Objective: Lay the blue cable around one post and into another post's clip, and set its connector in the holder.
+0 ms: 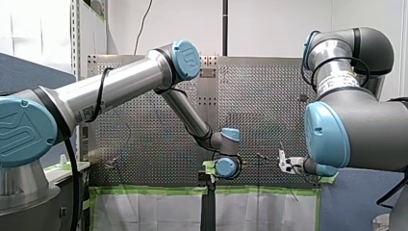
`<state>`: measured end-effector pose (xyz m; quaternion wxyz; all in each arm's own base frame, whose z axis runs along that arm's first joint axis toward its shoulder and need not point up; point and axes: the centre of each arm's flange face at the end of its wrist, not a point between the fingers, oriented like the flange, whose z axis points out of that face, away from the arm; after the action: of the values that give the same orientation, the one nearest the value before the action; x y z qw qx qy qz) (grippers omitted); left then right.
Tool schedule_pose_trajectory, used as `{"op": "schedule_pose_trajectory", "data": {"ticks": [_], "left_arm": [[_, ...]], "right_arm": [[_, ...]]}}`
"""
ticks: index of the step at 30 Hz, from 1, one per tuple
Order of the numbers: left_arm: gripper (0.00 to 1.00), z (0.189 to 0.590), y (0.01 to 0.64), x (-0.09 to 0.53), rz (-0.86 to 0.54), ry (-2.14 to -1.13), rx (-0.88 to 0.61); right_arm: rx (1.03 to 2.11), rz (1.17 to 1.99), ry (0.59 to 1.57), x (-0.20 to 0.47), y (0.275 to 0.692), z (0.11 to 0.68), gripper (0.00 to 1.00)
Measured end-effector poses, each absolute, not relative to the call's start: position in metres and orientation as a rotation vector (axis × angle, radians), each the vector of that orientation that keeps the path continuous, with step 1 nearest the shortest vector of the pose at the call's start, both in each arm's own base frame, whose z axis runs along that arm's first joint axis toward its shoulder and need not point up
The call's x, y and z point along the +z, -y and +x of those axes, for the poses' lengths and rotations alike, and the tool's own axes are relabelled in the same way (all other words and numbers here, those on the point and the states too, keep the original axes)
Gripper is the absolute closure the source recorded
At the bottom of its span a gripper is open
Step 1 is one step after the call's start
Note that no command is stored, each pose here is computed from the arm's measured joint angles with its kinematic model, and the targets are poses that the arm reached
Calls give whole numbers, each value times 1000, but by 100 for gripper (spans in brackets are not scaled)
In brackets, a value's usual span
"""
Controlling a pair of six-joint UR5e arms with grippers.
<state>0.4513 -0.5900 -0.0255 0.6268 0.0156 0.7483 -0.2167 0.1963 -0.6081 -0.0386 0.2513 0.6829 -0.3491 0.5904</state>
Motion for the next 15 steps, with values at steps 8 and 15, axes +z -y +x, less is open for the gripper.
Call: {"op": "schedule_pose_trajectory", "data": {"ticks": [8,15], "left_arm": [[98,454,595,-22,45,-1684,-540],[98,455,601,-20,89,-1663,-577]], "right_arm": [[1561,1808,1001,-35,620,186,100],[1551,1782,1016,-34,625,178,100]]}}
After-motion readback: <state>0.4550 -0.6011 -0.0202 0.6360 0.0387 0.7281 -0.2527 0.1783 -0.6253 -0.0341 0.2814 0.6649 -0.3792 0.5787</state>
